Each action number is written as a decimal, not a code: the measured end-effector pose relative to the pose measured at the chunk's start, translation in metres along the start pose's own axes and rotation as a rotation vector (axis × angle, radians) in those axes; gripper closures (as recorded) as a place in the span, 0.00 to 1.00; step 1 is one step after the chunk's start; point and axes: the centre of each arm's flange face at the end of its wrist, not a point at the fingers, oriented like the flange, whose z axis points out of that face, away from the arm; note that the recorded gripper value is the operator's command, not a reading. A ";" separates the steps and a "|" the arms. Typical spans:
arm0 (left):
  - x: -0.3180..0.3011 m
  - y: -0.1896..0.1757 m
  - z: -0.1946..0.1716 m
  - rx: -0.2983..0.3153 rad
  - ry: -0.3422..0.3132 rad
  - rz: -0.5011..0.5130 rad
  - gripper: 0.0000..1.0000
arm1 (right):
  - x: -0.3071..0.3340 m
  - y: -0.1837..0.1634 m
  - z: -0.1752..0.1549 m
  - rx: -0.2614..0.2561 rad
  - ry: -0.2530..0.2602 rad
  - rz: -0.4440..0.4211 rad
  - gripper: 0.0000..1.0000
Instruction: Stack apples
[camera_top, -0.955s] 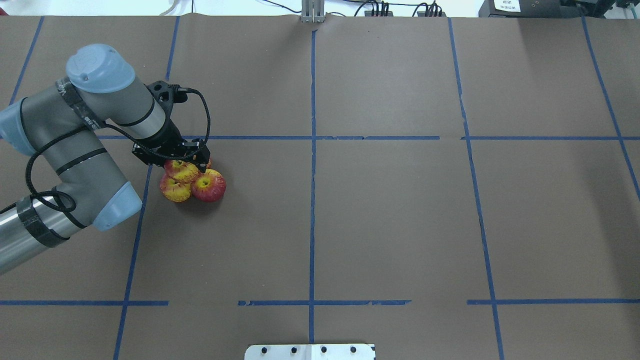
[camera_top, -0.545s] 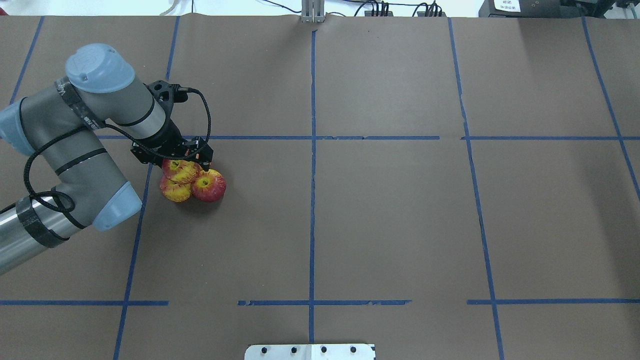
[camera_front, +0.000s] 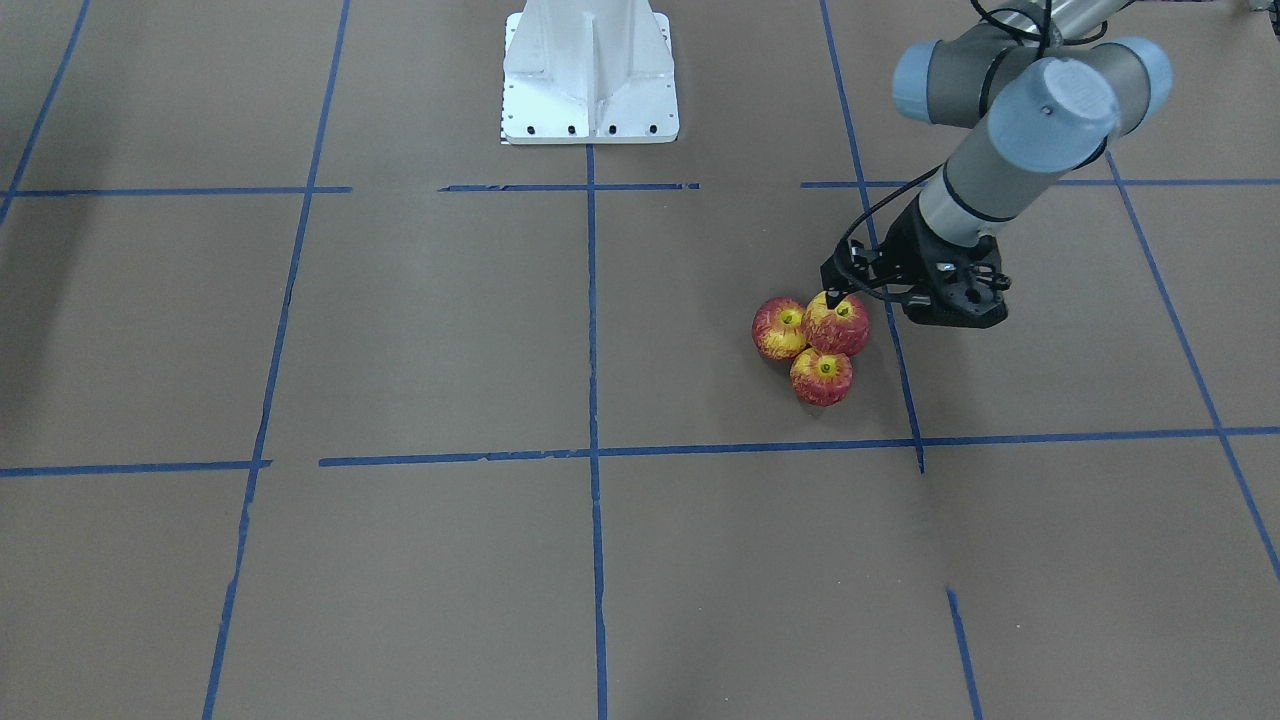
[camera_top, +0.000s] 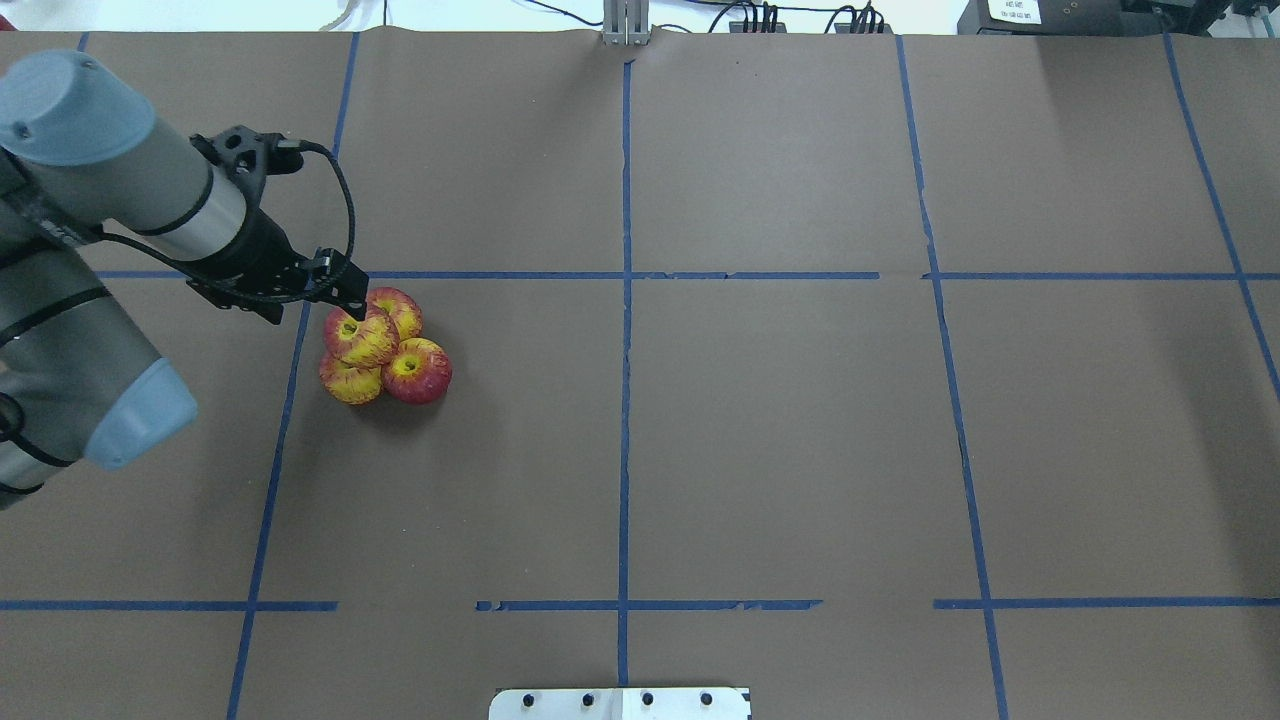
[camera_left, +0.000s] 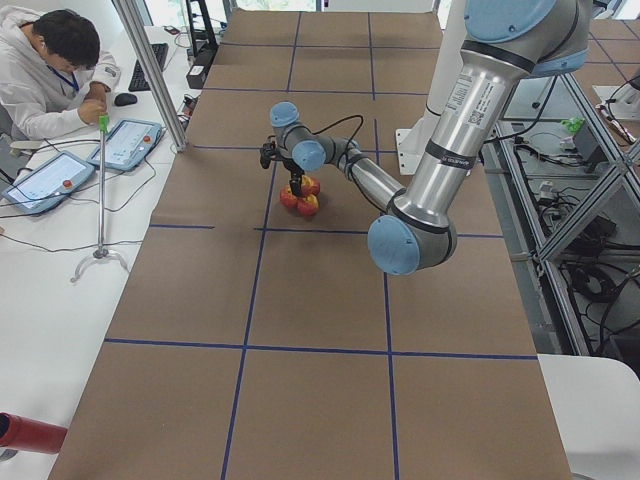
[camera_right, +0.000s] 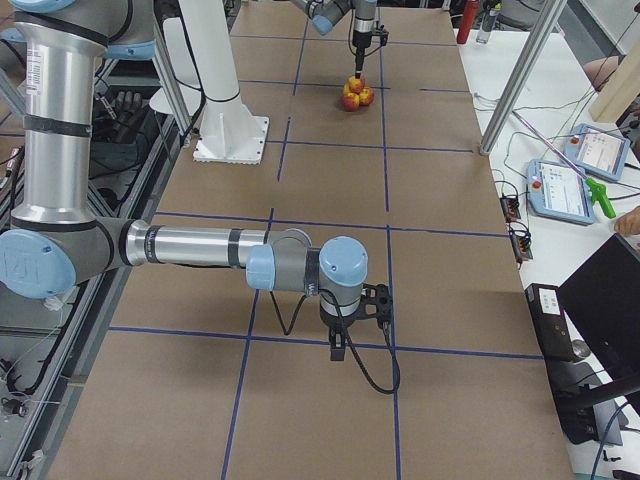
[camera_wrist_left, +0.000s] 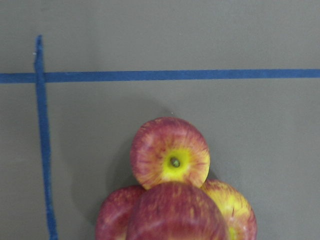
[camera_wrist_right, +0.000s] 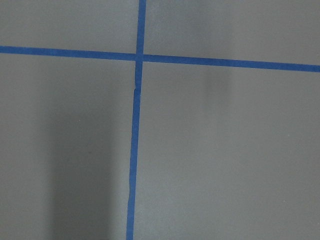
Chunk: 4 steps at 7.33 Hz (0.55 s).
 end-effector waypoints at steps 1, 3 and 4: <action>-0.022 0.005 -0.027 0.036 0.005 -0.009 0.00 | 0.000 0.000 0.000 0.000 0.000 0.000 0.00; -0.082 0.017 -0.068 0.089 -0.016 0.015 0.00 | 0.000 0.000 0.000 0.000 0.000 0.000 0.00; -0.129 0.021 -0.086 0.112 -0.052 0.049 0.00 | 0.000 0.000 0.000 0.000 0.000 0.000 0.00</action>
